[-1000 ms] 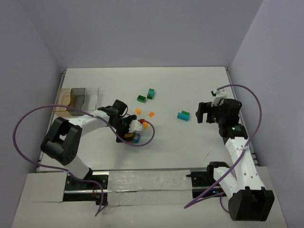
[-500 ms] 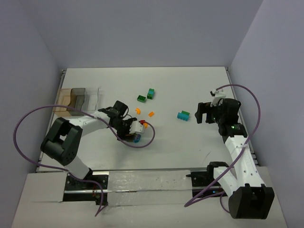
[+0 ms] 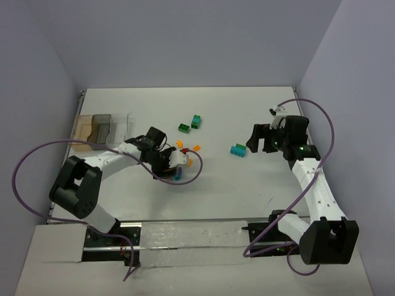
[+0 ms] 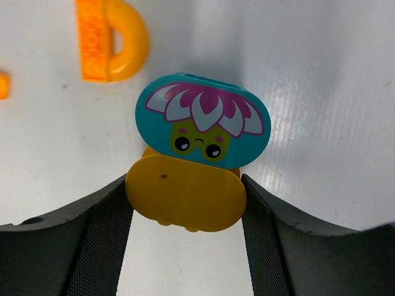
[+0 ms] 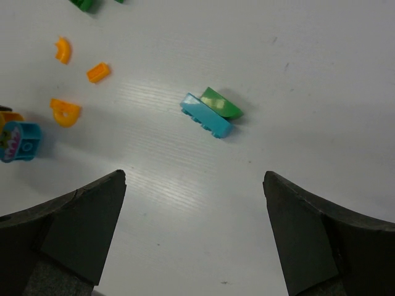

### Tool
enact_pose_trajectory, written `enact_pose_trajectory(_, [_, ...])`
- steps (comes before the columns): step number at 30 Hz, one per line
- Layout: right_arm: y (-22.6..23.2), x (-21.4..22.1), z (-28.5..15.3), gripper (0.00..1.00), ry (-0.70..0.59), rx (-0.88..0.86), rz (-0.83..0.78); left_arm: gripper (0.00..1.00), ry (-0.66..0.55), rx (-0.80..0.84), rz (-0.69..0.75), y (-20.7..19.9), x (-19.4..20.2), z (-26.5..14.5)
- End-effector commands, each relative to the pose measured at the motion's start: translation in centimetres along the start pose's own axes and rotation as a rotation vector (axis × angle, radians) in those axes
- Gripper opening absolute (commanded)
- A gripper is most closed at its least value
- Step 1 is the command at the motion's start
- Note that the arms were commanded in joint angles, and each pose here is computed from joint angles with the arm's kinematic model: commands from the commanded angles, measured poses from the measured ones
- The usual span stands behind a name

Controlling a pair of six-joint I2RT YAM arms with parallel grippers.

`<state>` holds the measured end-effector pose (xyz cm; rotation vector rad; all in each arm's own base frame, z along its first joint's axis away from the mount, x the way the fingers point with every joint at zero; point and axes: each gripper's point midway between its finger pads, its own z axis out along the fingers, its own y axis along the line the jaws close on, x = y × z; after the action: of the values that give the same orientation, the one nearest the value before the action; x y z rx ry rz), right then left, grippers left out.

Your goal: Sort the legos into containers by color

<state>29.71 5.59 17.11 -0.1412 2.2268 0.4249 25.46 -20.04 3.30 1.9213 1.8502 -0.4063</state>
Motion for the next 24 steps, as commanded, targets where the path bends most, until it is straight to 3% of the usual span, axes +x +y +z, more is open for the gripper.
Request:
enact_pose_trajectory(1, [4.4,-2.0,-0.1,1.00,0.019,-0.139,0.078,0.00,-0.082,-0.137,-0.116,2.6,-4.0,-3.8])
enact_pose_trajectory(8, [12.5,-2.6,1.0,1.00,0.168,-0.367,0.074,0.00,-0.190,-0.327,-0.264,6.3,-8.7,-9.2])
enact_pose_trajectory(12, [16.6,-2.9,1.5,0.99,0.270,-0.531,0.138,0.00,-0.227,-0.368,-0.232,5.6,-11.1,-10.4])
enact_pose_trajectory(17, [19.4,-4.3,2.0,0.96,0.226,-0.568,0.063,0.00,-0.289,-0.311,-0.249,4.3,-13.8,-11.1])
enact_pose_trajectory(24, [22.3,-2.8,2.4,1.00,0.244,-0.624,0.014,0.00,-0.362,-0.280,-0.274,3.4,-15.6,-12.1])
